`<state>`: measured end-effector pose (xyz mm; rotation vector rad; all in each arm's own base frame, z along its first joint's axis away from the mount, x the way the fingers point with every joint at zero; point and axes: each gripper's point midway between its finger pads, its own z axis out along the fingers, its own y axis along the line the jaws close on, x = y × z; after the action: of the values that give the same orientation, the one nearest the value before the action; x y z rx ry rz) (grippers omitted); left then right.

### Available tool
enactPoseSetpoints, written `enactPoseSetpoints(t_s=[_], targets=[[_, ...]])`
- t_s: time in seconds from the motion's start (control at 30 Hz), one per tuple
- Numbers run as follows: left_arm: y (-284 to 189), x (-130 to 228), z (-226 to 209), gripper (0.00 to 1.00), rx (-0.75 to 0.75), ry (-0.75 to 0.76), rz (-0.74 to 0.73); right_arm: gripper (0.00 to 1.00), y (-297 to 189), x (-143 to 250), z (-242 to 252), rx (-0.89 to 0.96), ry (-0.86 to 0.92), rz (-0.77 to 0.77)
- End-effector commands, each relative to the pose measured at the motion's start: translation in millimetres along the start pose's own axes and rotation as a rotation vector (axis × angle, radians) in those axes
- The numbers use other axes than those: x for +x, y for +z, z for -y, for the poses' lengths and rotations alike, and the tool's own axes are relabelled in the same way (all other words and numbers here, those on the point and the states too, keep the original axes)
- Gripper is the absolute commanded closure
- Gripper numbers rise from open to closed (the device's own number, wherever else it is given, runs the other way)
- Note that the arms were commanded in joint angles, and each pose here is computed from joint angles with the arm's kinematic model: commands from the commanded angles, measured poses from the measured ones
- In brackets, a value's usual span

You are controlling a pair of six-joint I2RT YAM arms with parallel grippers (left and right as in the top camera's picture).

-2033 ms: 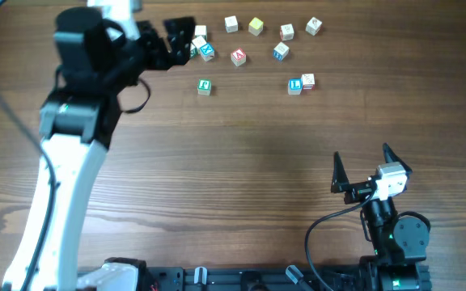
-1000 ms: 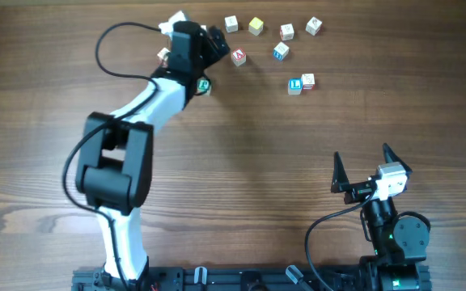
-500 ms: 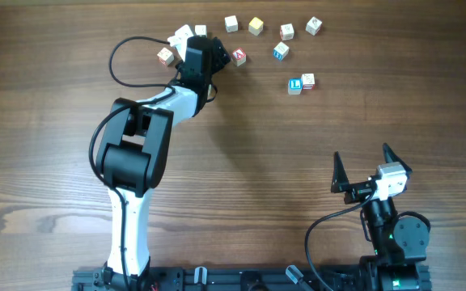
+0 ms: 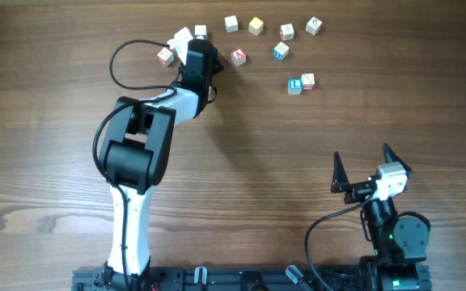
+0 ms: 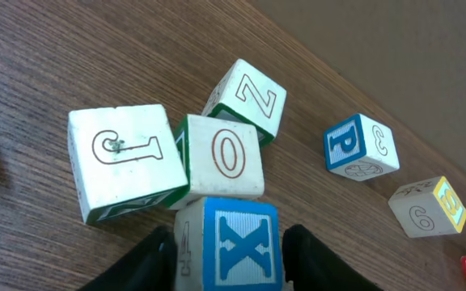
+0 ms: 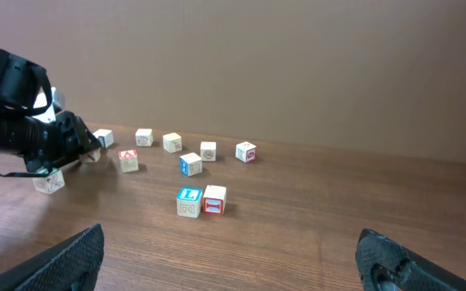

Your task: Form a horizontal line

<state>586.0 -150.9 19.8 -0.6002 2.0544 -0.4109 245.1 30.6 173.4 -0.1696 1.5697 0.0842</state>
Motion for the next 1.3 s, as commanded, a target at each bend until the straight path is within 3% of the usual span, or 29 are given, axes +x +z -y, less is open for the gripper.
enactPoseSetpoints(t_s=[0.0, 0.27, 0.4, 0.8, 1.0, 1.27], targets=[[4, 0, -7, 0.6, -0.026, 0.009, 0.012, 0.0, 0, -2, 1, 0.007, -0.015, 0.011], [-19, -32, 13, 0.66, -0.007, 0.012, 0.036, 0.0, 0, -2, 1, 0.007, -0.015, 0.01], [-45, -64, 36, 0.66, 0.025, 0.108, 0.076, 0.0, 0, -2, 1, 0.007, -0.015, 0.011], [-166, -146, 79, 0.66, 0.049, 0.292, 0.125, 0.0, 0, -2, 1, 0.007, -0.015, 0.011], [-233, -150, 63, 0.71, -0.016, 0.396, 0.032, 0.0, 0, -2, 1, 0.007, -0.015, 0.011], [-299, -114, 3, 0.71, -0.199, 0.467, -0.209, 0.0, 0, -2, 0, 0.003, -0.015, 0.01]])
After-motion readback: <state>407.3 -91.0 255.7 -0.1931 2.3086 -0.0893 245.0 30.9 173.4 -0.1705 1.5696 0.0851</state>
